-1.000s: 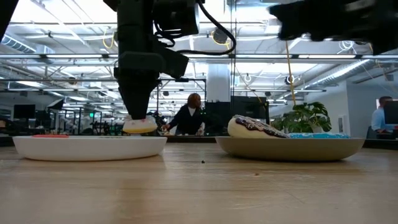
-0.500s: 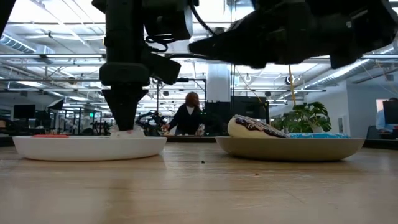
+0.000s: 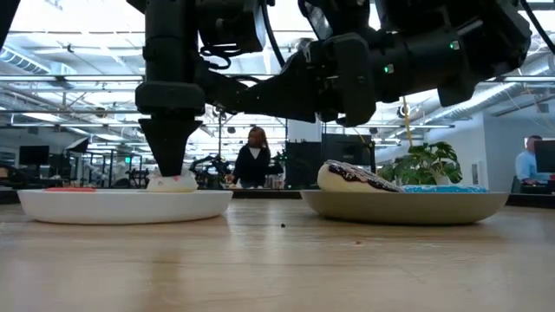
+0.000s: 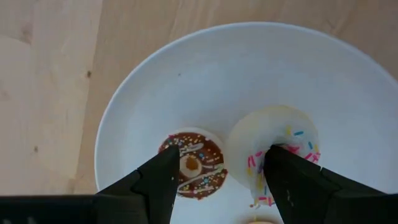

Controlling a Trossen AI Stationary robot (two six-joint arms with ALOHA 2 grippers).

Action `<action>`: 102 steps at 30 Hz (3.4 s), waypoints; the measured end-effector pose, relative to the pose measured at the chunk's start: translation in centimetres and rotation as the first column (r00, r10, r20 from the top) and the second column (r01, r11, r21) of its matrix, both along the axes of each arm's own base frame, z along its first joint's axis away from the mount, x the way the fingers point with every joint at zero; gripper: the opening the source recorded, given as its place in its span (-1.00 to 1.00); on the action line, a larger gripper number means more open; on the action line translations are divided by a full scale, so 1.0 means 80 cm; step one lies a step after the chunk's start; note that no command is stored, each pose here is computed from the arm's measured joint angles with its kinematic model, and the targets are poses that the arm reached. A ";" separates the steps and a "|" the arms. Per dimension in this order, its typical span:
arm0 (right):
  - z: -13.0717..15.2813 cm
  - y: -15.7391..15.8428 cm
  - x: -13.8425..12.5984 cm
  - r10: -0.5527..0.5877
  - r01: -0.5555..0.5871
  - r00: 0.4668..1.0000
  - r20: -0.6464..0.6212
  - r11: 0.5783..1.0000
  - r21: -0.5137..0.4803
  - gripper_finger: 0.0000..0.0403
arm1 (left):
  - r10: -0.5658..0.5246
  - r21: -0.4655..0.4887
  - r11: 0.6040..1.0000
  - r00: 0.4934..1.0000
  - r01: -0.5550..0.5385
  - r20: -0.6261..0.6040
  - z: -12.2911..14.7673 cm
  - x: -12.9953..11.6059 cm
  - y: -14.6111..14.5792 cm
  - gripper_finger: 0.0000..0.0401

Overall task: Pick & Place donuts
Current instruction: Put the small white donut on the white plate, then put the small blue donut on the white plate

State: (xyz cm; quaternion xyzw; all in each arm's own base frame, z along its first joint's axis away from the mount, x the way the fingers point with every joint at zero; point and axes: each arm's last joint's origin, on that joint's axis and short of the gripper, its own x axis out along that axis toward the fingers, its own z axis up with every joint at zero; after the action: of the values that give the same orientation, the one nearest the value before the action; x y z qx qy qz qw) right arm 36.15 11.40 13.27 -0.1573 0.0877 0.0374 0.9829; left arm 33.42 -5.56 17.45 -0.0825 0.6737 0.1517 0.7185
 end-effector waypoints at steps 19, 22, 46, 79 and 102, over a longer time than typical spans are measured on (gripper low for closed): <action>-0.011 -0.018 0.012 0.181 -0.174 0.979 -0.090 0.982 0.074 -1.00 | -0.134 -0.018 0.991 0.991 0.133 -0.022 0.005 -0.006 -0.017 0.15; -0.021 -0.022 0.017 0.169 -0.165 0.985 -0.045 0.983 0.075 -1.00 | -0.151 -0.018 0.988 0.988 0.151 -0.022 0.005 -0.007 -0.023 0.15; -0.029 -0.026 0.028 -0.120 0.115 0.992 0.042 0.989 0.093 -1.00 | -0.016 -0.090 0.996 0.997 0.024 0.081 0.006 0.010 0.000 0.15; -0.056 -0.037 0.031 -0.118 0.124 0.991 -0.058 0.986 0.115 -1.00 | -0.009 -0.102 0.994 0.988 0.025 0.151 0.007 0.022 0.016 0.15; 0.045 -0.019 -0.044 0.129 -0.130 0.987 -0.096 0.991 -0.003 -1.00 | -0.076 0.022 0.997 0.954 0.072 0.290 0.112 -0.040 0.003 0.15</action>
State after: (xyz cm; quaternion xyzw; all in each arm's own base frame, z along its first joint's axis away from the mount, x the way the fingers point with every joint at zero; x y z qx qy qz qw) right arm 32.67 9.90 16.87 -0.1655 0.1245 0.1083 0.9723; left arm 30.22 -5.33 26.39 -0.0748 0.5624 0.1146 0.8154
